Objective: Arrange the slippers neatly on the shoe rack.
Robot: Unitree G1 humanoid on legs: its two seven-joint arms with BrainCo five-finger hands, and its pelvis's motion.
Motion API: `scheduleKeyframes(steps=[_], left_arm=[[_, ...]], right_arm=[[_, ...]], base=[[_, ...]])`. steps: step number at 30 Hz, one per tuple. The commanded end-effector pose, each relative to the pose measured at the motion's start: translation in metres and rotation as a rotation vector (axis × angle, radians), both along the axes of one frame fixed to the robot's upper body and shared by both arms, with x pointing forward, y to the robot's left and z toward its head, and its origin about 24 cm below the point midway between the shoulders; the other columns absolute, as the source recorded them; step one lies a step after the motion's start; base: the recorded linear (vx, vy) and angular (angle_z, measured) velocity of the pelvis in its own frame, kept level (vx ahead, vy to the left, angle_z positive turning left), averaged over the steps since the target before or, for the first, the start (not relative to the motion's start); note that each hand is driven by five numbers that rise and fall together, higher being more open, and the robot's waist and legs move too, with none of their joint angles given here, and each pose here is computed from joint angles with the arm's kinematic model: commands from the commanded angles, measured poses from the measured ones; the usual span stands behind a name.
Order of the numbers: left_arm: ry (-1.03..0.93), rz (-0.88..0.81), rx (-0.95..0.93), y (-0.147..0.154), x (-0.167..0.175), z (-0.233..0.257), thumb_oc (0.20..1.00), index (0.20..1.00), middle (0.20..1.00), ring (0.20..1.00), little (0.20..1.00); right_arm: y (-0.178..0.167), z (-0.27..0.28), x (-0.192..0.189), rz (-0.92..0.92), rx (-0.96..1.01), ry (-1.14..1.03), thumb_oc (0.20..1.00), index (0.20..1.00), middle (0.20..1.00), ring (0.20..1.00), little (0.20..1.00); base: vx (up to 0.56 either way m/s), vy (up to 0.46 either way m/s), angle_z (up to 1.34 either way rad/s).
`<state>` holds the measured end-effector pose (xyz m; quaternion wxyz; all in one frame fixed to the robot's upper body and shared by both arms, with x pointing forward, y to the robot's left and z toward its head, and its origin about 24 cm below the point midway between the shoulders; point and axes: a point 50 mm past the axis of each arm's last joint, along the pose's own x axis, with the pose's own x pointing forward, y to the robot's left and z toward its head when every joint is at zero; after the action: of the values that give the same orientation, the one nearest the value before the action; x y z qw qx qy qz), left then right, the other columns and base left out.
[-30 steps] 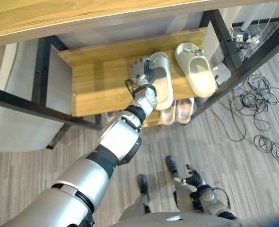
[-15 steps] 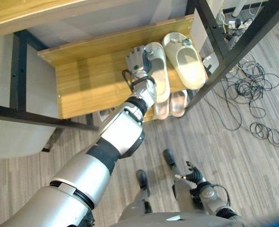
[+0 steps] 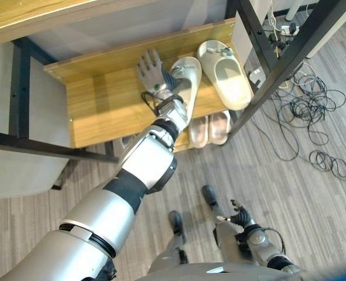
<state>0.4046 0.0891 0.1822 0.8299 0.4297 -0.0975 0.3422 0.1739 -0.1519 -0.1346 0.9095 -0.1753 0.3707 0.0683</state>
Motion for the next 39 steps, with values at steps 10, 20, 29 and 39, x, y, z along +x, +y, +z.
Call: scheduleKeyframes(steps=[10,20,29,39], left_arm=[[0.025,-0.035,-0.311,-0.023,-0.004,0.000,1.000,1.000,1.000,1.000,1.000],[0.197,0.065,-0.334,0.011,-0.002,-0.022,1.000,1.000,1.000,1.000,1.000],[0.263,0.135,-0.494,0.037,-0.004,-0.042,1.000,1.000,1.000,1.000,1.000],[0.390,0.121,-0.829,0.045,-0.005,-0.060,1.000,1.000,1.000,1.000,1.000]], right_arm=[[0.003,-0.016,-0.026,-0.045,0.003,0.122,1.000,1.000,1.000,1.000,1.000],[0.001,-0.015,-0.021,-0.069,-0.011,0.127,1.000,1.000,1.000,1.000,1.000],[0.000,-0.014,-0.014,-0.100,-0.014,0.130,1.000,1.000,1.000,1.000,1.000],[-0.001,-0.008,0.002,-0.145,-0.019,0.120,1.000,1.000,1.000,1.000,1.000]], base=[[0.01,0.016,0.07],[0.00,0.000,0.00],[-0.01,-0.003,0.04],[-0.01,-0.001,0.11]])
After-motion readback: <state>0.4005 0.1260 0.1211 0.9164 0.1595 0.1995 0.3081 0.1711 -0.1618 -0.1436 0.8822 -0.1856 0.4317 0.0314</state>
